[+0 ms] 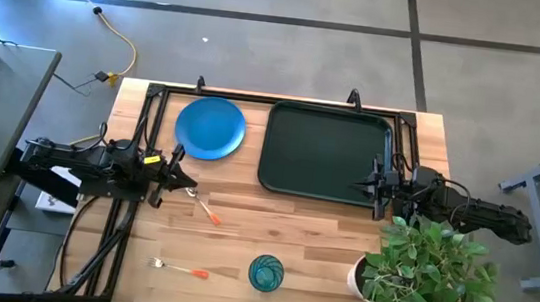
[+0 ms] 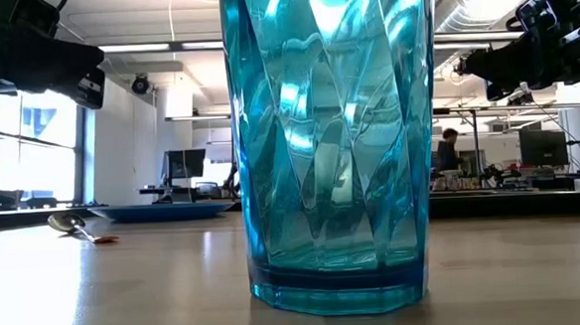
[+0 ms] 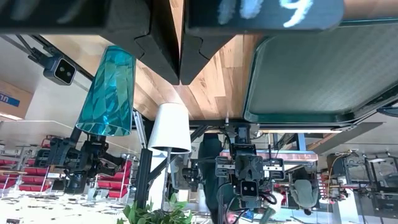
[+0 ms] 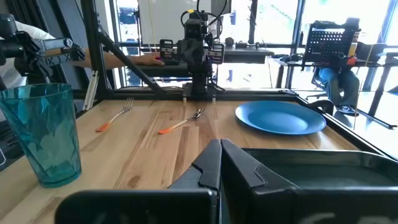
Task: Pick and place plate/cup/fork/spoon on tray
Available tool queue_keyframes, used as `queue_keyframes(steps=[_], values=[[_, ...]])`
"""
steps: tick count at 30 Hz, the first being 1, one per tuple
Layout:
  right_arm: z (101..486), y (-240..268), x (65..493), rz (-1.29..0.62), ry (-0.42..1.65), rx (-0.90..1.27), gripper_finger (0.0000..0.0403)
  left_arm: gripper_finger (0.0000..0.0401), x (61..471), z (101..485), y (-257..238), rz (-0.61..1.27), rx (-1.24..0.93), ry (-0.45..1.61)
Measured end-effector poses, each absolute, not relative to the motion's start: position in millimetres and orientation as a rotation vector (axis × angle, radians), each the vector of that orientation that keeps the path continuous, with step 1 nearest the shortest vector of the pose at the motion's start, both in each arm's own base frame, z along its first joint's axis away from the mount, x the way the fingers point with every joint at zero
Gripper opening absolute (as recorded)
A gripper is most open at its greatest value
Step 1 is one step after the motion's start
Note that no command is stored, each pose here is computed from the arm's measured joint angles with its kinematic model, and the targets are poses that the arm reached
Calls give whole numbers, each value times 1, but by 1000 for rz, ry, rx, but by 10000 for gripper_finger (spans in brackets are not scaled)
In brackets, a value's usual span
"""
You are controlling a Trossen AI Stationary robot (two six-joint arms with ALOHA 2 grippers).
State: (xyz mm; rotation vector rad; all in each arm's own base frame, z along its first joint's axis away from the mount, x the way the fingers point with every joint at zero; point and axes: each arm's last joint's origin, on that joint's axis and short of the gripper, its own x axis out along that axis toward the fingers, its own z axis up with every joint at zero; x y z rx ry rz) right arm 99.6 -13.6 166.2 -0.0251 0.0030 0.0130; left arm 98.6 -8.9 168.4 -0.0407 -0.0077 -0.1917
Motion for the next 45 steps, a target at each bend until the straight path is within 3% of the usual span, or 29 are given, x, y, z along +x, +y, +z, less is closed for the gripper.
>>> queue_keyframes(steps=[45], values=[[166,-14,100,15,3,-25,0,3,100,166,-10,-197,-42,21]])
